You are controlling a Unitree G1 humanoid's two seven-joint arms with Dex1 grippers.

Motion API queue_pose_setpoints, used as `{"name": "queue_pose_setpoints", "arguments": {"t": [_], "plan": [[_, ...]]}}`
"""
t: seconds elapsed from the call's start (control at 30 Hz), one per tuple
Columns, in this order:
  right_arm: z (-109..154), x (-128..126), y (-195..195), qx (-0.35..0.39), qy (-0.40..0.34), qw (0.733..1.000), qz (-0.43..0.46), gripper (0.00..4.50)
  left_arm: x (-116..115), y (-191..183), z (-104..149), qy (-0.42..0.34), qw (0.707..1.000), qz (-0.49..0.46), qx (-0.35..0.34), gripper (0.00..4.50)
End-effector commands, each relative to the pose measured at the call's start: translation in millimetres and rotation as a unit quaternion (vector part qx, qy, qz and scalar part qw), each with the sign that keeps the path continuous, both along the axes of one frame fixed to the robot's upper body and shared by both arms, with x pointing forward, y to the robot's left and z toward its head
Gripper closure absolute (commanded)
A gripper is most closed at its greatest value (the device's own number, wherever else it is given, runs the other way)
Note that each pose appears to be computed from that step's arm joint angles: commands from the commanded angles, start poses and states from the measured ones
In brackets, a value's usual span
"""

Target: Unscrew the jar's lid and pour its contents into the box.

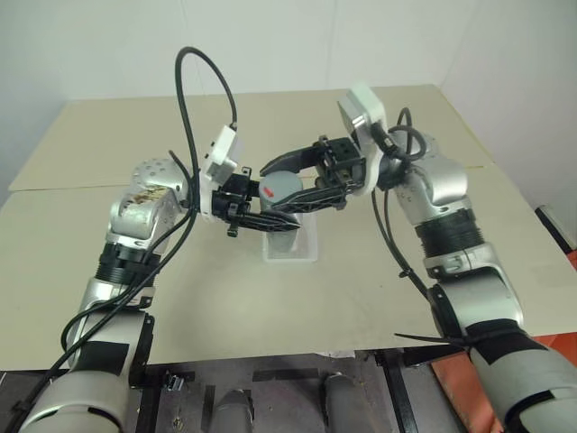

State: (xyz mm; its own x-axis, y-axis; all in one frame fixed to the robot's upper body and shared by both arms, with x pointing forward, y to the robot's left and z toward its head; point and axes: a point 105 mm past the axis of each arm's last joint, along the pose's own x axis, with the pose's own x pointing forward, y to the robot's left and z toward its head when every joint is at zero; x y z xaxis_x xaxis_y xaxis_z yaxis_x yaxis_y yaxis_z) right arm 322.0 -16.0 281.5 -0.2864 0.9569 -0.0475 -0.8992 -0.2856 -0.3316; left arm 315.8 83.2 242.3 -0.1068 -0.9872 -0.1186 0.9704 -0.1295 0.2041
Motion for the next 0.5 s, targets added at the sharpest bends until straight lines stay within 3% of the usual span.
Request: {"name": "queue_pose_setpoints", "arguments": {"t": [0.03,0.1,0.3,0.4,0.5], "plan": [[0.2,11.4,1.3,-0.014,-0.031,0.998,-0.047,0.47,-10.5,-7.7,17.4,-0.031,0.999,-0.030,-0.030,2.55],[4.8,15.8,-4.8,-0.003,-0.035,0.997,-0.076,0.04,-6.9,-5.0,15.0,-0.027,0.999,-0.017,-0.029,2.55],[18.2,7.8,-34.2,0.030,-0.050,0.983,-0.176,0.04,17.0,4.7,4.2,-0.020,0.998,0.050,-0.025,2.55],[27.6,-12.5,-35.2,0.055,-0.035,0.978,-0.200,0.04,26.3,5.4,-0.5,-0.017,0.997,0.068,-0.026,2.55],[21.1,-15.3,-26.0,0.044,-0.035,0.966,-0.251,0.04,30.2,1.6,-2.5,-0.016,0.997,0.070,-0.028,2.55]]}}
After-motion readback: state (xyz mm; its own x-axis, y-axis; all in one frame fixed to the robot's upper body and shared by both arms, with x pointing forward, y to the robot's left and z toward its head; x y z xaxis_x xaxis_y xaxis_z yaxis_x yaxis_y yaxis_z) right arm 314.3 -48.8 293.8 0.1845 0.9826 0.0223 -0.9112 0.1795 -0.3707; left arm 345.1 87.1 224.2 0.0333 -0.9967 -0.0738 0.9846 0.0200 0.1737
